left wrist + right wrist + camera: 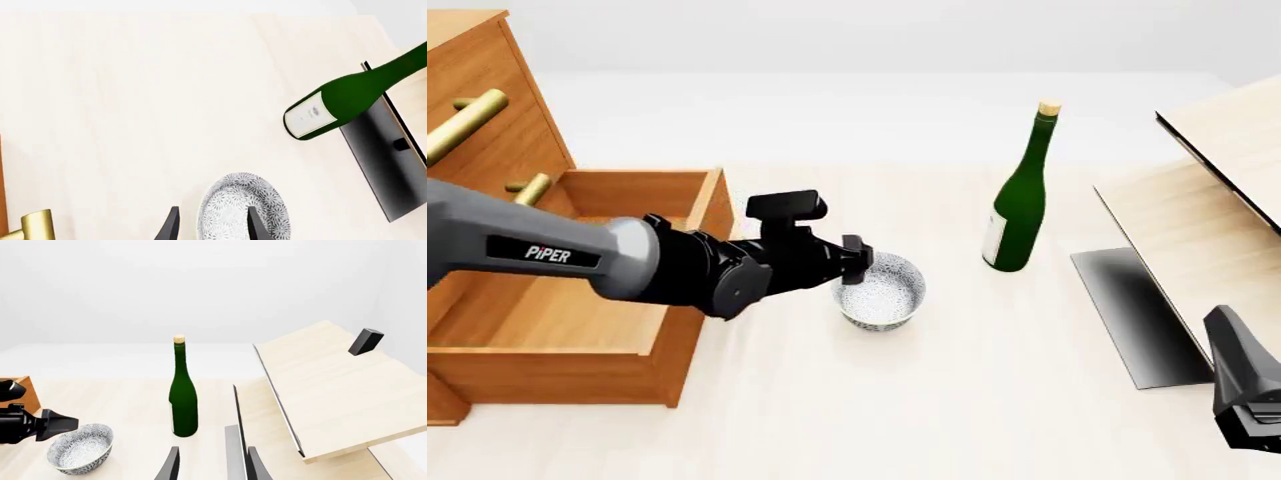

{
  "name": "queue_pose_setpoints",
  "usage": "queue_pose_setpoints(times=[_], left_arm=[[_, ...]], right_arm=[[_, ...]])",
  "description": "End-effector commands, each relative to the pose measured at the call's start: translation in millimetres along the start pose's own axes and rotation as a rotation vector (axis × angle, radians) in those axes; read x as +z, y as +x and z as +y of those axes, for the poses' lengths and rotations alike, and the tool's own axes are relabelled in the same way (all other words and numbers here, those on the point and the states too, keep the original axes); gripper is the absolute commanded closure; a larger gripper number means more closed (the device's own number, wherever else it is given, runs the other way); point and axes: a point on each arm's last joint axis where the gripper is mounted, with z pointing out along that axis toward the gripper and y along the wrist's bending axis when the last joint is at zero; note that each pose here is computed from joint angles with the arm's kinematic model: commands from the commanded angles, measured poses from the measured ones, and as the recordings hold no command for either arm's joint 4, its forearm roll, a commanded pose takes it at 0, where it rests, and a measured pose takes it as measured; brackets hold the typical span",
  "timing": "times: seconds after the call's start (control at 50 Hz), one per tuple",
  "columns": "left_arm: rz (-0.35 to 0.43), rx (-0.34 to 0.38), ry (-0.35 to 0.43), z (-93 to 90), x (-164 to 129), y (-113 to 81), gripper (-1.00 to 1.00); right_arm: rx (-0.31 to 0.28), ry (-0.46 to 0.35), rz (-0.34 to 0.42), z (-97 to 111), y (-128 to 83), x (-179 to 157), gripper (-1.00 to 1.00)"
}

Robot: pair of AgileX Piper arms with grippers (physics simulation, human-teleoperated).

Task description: Put the bowl in the bottom drawer of the cabinet and close it.

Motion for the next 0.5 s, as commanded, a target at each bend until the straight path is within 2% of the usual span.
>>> queue_pose_setpoints(times=[0.02, 0.5], left_arm=[[0.023, -0.033, -0.011, 3.0, 10, 6.8, -1.0], [0.067, -0.056, -0.025, 6.8, 23, 22.9, -1.0]], right_arm=[[-0.001, 0.0, 0.0, 0, 0, 0, -1.0], [0.0, 0.0, 0.0, 0, 0, 0, -1.0]])
